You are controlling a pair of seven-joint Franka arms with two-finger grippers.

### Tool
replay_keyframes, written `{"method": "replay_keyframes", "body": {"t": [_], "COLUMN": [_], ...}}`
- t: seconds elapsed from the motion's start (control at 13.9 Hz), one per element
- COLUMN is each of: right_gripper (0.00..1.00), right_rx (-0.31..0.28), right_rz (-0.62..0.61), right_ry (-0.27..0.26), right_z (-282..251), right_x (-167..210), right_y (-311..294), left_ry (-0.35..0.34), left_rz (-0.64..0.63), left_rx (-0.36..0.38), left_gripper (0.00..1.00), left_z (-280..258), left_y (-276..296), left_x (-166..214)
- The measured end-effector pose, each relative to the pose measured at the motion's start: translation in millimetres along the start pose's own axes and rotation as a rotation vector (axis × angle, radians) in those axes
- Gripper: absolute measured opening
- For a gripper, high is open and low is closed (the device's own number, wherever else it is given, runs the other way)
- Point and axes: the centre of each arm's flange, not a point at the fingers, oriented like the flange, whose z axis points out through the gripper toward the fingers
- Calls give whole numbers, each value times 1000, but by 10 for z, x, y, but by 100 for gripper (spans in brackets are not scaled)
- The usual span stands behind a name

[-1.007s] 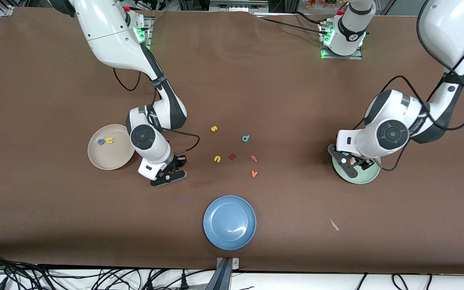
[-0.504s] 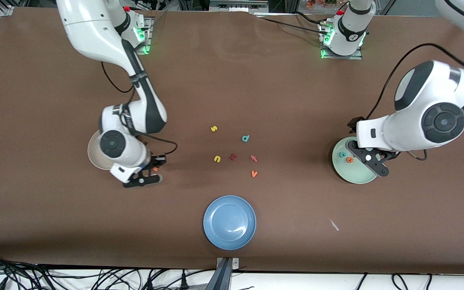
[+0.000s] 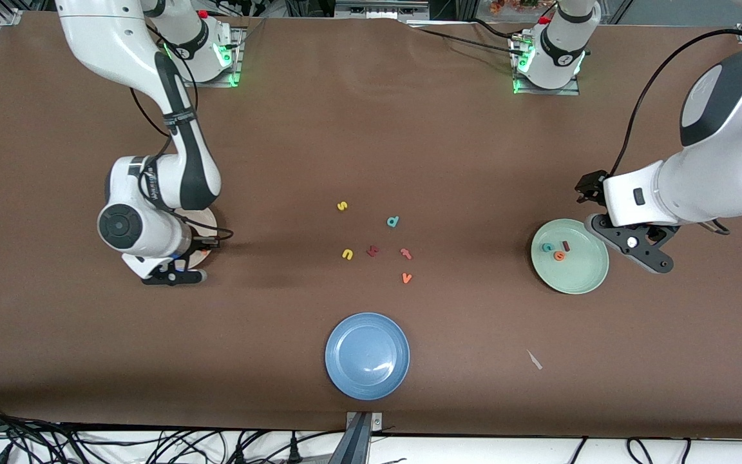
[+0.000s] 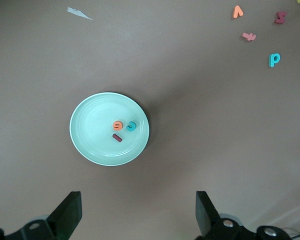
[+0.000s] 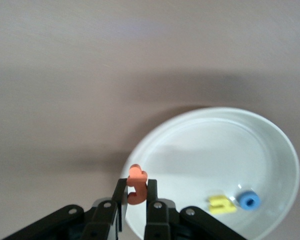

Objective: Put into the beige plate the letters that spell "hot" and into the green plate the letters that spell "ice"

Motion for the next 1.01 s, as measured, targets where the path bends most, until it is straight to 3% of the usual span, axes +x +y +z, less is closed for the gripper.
{"method": "replay_keyframes", "body": {"t": [0.14, 0.22, 0.36, 0.5, 0.72, 0.79, 1.01], "right_gripper": [19, 24, 43, 66, 96, 100, 100], "right_rx": [-9, -13, -11, -6, 0, 1, 8], "right_rz": [50, 64, 86, 138, 217, 236, 283], "right_ry": [-29, -37, -35, -19, 9, 6, -6], "right_z": [118, 153, 145, 72, -171, -281, -588], "right_x": [-73, -90, -87, -69, -9, 7, 46], "right_y": [240, 319, 377, 286, 2, -81, -210], "left_ry": [59, 100, 181, 219, 207, 192, 161], "left_rz": [-41, -76, -174, -262, -324, -346, -421], "left_rx": [7, -20, -75, -49, -22, -13, 3], "left_gripper": [100, 100, 100, 100, 100, 100, 100], "left_z": [-162, -256, -427, -533, -511, -468, -340], "left_y": [8, -40, -289, -509, -526, -479, -330], "left_x": [-35, -108, -398, -749, -1165, -1272, -1458]}}
